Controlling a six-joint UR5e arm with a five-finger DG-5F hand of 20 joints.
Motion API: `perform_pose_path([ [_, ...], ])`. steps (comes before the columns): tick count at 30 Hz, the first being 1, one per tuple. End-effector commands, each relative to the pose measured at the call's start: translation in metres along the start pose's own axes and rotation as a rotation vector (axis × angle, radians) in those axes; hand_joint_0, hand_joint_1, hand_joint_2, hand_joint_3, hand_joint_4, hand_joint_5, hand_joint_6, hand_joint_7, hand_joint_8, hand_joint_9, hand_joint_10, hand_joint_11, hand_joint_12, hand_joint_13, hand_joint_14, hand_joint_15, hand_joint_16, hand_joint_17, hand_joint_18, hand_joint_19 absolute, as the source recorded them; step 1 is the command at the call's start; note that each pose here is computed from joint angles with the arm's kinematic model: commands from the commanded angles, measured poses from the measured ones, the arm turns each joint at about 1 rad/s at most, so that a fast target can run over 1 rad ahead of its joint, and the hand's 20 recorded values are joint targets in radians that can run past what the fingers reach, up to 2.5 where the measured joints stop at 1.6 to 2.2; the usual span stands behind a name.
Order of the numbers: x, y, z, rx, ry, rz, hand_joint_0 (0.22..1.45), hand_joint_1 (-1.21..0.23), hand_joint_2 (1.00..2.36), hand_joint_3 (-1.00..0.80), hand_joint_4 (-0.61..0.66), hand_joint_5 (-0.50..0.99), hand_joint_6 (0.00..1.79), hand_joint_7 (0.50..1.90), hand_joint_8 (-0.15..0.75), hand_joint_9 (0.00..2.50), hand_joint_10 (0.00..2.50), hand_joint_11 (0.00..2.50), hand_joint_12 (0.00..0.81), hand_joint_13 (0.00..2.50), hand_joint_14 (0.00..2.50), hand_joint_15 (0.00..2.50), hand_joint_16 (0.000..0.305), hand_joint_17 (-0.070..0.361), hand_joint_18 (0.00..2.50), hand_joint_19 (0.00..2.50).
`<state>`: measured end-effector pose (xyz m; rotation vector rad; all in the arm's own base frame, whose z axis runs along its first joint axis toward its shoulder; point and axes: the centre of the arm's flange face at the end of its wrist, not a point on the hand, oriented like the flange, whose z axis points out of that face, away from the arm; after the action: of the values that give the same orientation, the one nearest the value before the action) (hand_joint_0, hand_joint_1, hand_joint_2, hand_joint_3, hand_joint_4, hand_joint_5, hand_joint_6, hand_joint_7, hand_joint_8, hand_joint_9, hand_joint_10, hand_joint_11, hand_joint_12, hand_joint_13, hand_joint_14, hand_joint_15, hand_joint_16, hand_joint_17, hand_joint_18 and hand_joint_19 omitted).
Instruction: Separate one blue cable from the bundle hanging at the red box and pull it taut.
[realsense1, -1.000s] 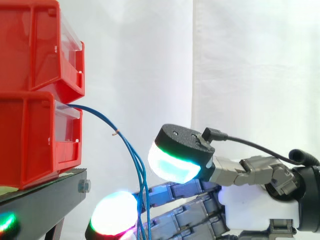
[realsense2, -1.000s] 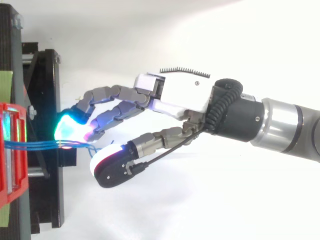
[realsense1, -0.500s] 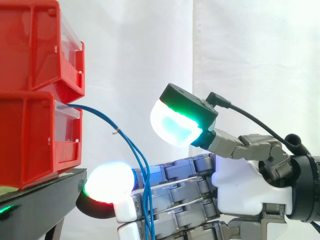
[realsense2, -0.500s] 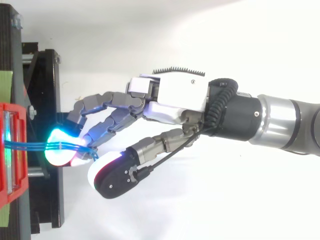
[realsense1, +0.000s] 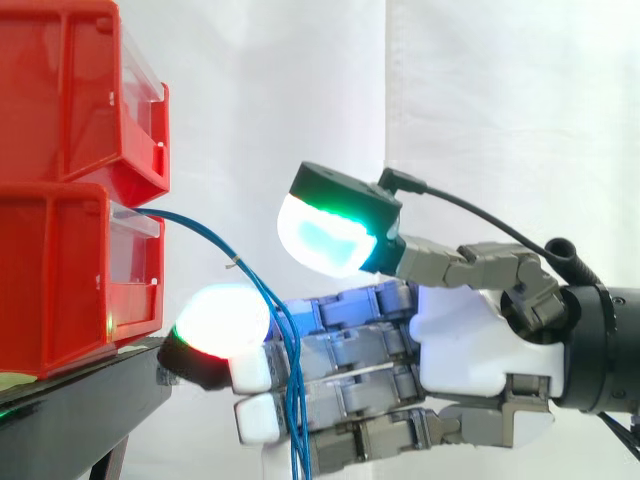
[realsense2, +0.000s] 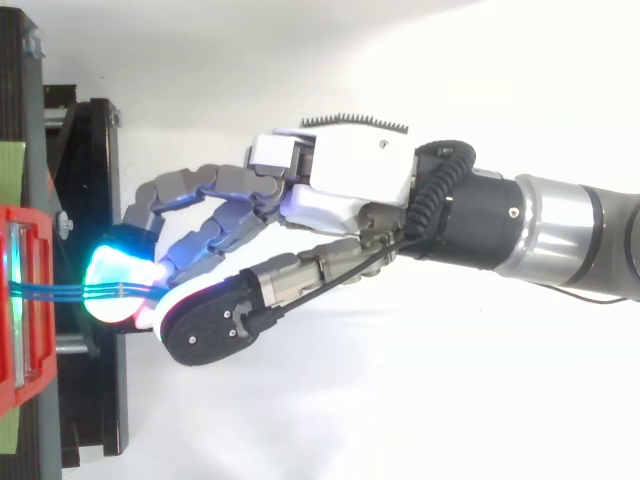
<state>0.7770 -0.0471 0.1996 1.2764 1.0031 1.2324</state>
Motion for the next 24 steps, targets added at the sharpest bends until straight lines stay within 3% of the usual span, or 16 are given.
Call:
perform_pose_path([
  [1,-0.0029,0.0086,0.0051,-0.008,0.011,-0.002,0.65,-0.62,1.01,-0.33,0.24,-0.15,0.50,1.03,0.292,0.83,0.02,0.50,0.305,0.85,0.02,0.48,0.026,0.059,0.63,0.40],
  [9,-0.0014,0.0153,0.0080,-0.006,0.024,-0.019,0.67,-0.65,1.02,-0.28,0.20,-0.14,0.50,1.13,0.290,0.84,0.01,0.51,0.307,0.87,0.02,0.49,0.026,0.058,0.65,0.40],
  [24,-0.0003,0.0141,0.0032,0.036,0.023,-0.030,0.71,-0.69,1.02,-0.23,0.15,-0.14,0.52,1.24,0.289,0.85,0.01,0.54,0.313,0.91,0.02,0.52,0.025,0.057,0.69,0.40],
])
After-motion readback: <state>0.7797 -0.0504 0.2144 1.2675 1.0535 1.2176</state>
